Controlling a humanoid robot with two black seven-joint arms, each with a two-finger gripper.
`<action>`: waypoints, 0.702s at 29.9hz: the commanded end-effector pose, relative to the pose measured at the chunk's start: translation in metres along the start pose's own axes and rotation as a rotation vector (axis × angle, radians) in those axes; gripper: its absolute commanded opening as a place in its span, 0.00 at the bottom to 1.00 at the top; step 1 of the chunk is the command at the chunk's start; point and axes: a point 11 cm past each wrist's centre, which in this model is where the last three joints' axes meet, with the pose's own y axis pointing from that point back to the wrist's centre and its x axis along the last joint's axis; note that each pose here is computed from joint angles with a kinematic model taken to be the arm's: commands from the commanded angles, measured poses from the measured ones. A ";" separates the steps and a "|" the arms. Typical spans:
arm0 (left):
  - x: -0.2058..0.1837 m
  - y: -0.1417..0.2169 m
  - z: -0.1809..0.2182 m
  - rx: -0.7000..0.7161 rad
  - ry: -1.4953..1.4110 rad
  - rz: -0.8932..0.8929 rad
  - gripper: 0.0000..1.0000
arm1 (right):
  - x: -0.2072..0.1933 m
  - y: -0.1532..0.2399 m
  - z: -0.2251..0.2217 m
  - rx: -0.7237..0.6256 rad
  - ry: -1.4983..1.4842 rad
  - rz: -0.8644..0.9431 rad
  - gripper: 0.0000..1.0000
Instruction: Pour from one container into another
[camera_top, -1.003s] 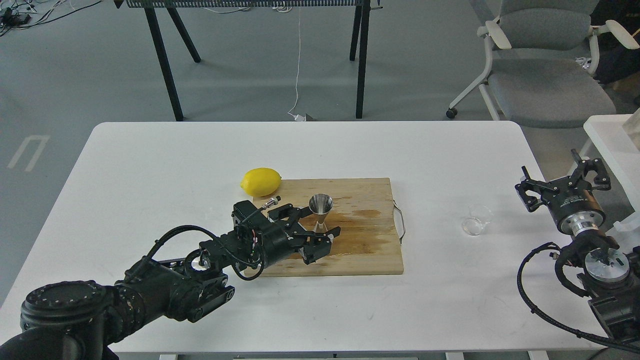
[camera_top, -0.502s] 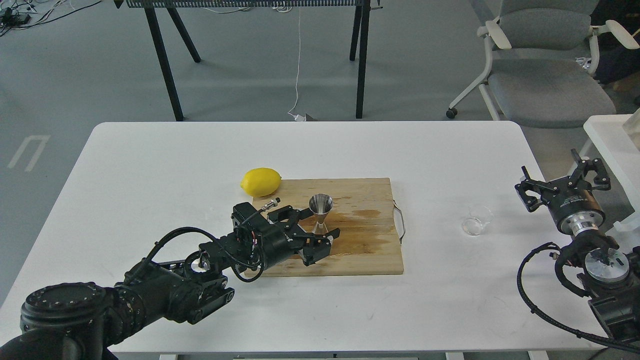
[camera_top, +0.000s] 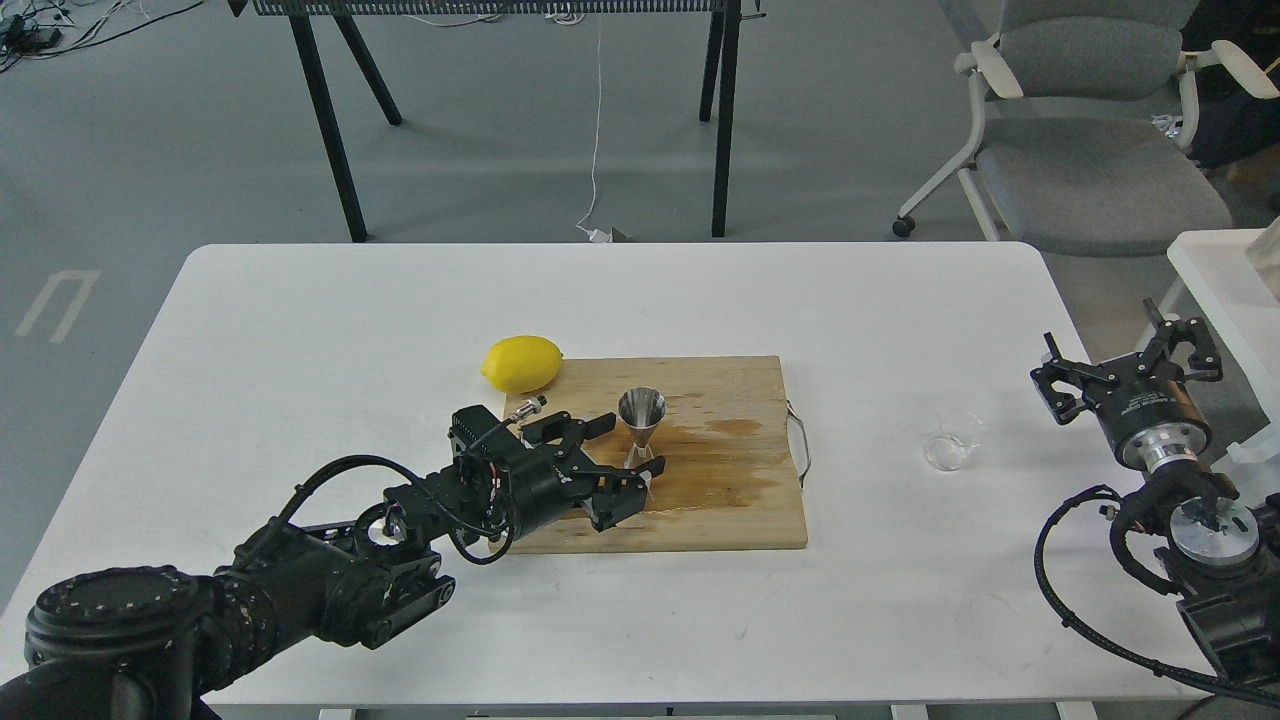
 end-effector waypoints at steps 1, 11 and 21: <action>-0.001 0.003 -0.003 0.006 -0.001 -0.003 0.87 | 0.000 0.000 0.000 0.001 0.000 0.000 1.00; -0.011 0.007 0.000 0.007 0.017 -0.015 0.87 | 0.003 0.002 0.000 -0.002 0.002 0.006 1.00; -0.006 0.049 -0.036 0.051 -0.006 -0.030 0.87 | 0.004 0.002 -0.001 0.002 0.002 0.008 1.00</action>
